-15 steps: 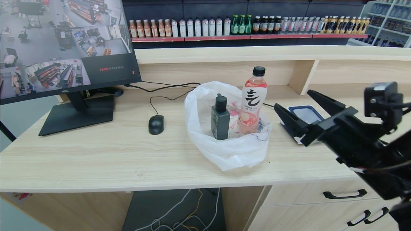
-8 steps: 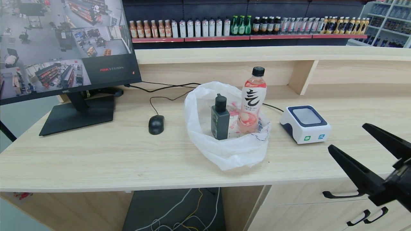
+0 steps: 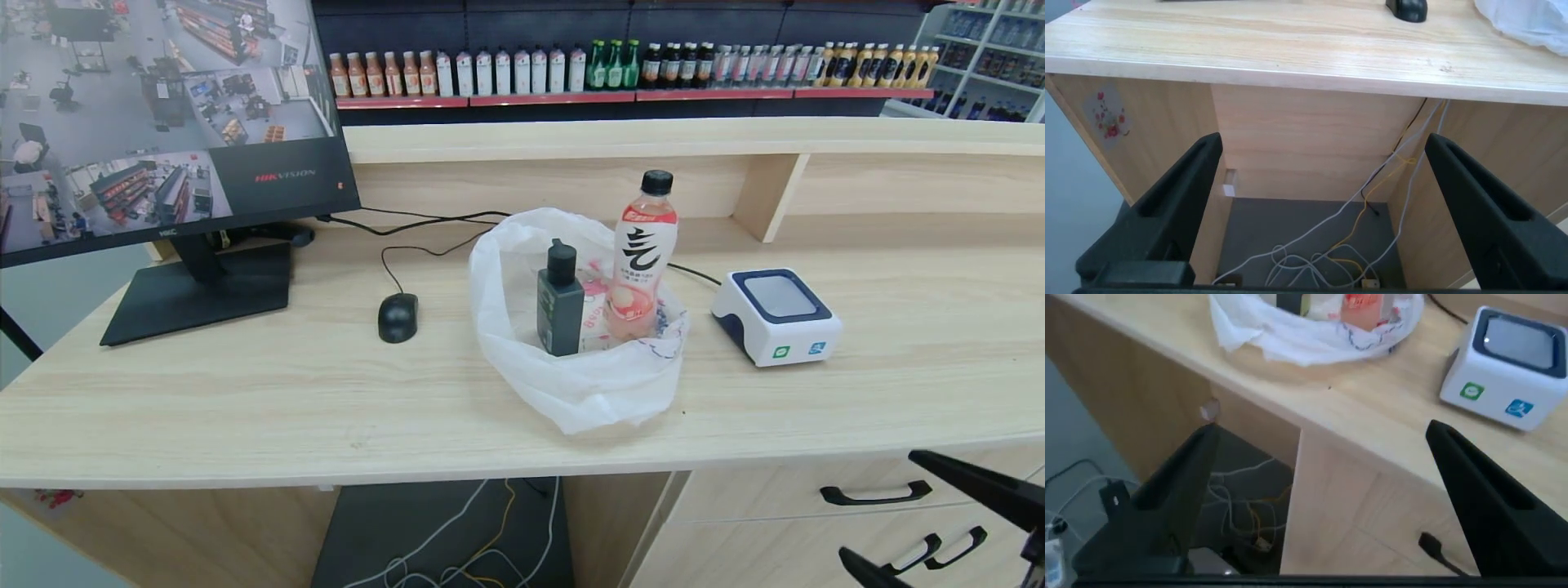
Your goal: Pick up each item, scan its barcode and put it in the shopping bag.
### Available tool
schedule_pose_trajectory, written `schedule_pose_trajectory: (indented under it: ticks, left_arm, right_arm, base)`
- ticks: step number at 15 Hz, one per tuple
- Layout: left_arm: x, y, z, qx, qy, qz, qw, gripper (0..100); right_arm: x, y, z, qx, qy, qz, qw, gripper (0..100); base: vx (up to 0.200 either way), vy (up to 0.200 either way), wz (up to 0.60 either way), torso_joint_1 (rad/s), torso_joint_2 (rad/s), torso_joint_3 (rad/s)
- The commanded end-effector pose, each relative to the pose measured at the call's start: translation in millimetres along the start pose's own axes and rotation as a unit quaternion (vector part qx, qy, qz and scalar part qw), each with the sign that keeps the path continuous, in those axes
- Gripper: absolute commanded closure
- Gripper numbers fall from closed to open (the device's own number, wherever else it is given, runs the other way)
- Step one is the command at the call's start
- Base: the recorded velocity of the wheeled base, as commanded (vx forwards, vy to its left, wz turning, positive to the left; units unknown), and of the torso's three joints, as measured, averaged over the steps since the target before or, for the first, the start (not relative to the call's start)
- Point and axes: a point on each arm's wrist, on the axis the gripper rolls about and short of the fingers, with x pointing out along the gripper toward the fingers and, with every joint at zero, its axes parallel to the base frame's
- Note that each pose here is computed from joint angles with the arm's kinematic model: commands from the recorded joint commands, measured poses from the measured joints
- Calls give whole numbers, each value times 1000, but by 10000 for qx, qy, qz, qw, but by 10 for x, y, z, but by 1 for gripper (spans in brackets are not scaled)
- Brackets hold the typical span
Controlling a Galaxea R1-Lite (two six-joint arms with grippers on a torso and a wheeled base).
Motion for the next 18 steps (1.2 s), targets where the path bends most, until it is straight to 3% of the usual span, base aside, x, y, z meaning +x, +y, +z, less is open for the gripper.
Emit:
schedule_pose_trajectory:
  ticks: [1, 2, 4, 7, 8, 11, 15, 18]
  left_arm:
    - [0, 0, 0, -4, -2, 4, 10000, 0]
    - [0, 0, 0, -4, -2, 4, 10000, 0]
    - [0, 0, -1, -4, 6, -3, 10000, 0]
    - [0, 0, -1, 4, 6, 4, 10000, 0]
    - [0, 0, -1, 12, 6, 4, 10000, 0]
    - [0, 0, -1, 12, 6, 4, 10000, 0]
    - [0, 0, -1, 4, 6, 4, 10000, 0]
    - [0, 0, 0, 4, -2, 4, 10000, 0]
  right_arm:
    - [-432, 62, -189, 23, 170, 109, 9998, 0]
    - [-639, 99, -344, 26, 259, 135, 9996, 0]
    - [-944, 159, -597, 128, 37, 74, 9999, 0]
    - [-973, 175, -597, 353, 128, -407, 9985, 0]
    - [-930, 183, -584, 437, 459, -951, 9935, 0]
    - [-883, 184, -575, 583, 837, -1736, 9795, 0]
    - [-958, 219, -583, 479, 293, -2033, 9775, 0]
    - [-956, 201, -588, 476, 265, -2395, 9694, 0]
  base:
    - [0, 0, 0, 0, 0, 0]
    - [0, 0, 0, 0, 0, 0]
    - [0, 0, 0, 0, 0, 0]
    - [0, 0, 0, 0, 0, 0]
    - [0, 0, 0, 0, 0, 0]
    - [0, 0, 0, 0, 0, 0]
    - [0, 0, 0, 0, 0, 0]
    - [0, 0, 0, 0, 0, 0]
